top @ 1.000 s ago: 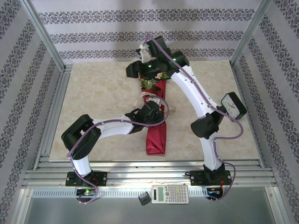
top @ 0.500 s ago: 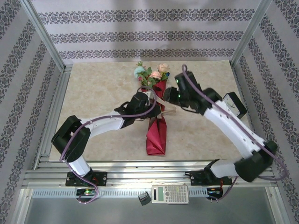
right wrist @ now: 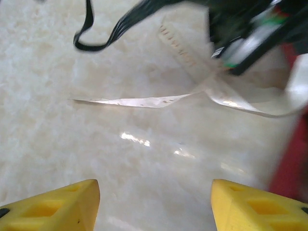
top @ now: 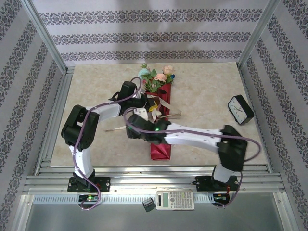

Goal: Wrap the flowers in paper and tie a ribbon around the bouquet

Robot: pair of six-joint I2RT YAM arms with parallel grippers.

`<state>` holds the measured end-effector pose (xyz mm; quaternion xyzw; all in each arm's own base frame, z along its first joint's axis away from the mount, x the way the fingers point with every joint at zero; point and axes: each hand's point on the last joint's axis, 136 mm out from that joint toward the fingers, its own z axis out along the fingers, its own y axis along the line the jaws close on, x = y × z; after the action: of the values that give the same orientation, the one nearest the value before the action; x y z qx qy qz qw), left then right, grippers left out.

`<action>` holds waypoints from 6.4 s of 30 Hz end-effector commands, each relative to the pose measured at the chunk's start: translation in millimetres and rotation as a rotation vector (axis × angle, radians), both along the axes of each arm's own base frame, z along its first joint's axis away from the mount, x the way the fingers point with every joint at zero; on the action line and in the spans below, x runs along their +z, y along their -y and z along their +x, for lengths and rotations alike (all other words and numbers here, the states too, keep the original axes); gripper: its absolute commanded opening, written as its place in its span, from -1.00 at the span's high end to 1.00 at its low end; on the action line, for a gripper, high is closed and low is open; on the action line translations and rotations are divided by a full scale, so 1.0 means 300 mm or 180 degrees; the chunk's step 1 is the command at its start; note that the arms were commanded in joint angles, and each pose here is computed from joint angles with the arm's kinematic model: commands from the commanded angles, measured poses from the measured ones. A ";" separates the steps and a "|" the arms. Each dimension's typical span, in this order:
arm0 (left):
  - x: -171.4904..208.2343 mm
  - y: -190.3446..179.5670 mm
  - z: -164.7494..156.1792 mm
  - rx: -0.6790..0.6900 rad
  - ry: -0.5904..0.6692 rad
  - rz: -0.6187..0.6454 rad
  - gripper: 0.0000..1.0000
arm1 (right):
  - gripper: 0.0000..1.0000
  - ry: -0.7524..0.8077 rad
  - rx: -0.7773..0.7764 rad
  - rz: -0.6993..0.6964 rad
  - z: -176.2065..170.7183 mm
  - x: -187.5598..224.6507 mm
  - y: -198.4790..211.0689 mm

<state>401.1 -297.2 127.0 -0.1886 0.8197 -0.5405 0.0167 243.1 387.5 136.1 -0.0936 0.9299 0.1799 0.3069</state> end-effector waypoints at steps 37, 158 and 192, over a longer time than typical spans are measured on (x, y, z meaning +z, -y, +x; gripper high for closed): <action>0.022 -0.063 0.141 0.0045 -0.0308 -0.0505 1.00 | 0.06 -0.0653 -0.1315 -0.0557 0.255 -0.534 -0.082; 0.128 -0.002 -0.070 0.0134 -0.0070 0.0078 1.00 | 0.04 -0.1620 -0.2724 0.2583 0.534 -0.022 0.415; 0.089 -0.014 -0.105 0.0087 -0.0139 0.0127 1.00 | 1.00 -0.1029 -0.2702 0.3659 0.620 0.190 0.420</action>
<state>373.6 -289.8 140.3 -0.2288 0.8292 -0.5099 -0.0037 434.2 259.4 159.9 0.4877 0.7046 0.4788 0.1907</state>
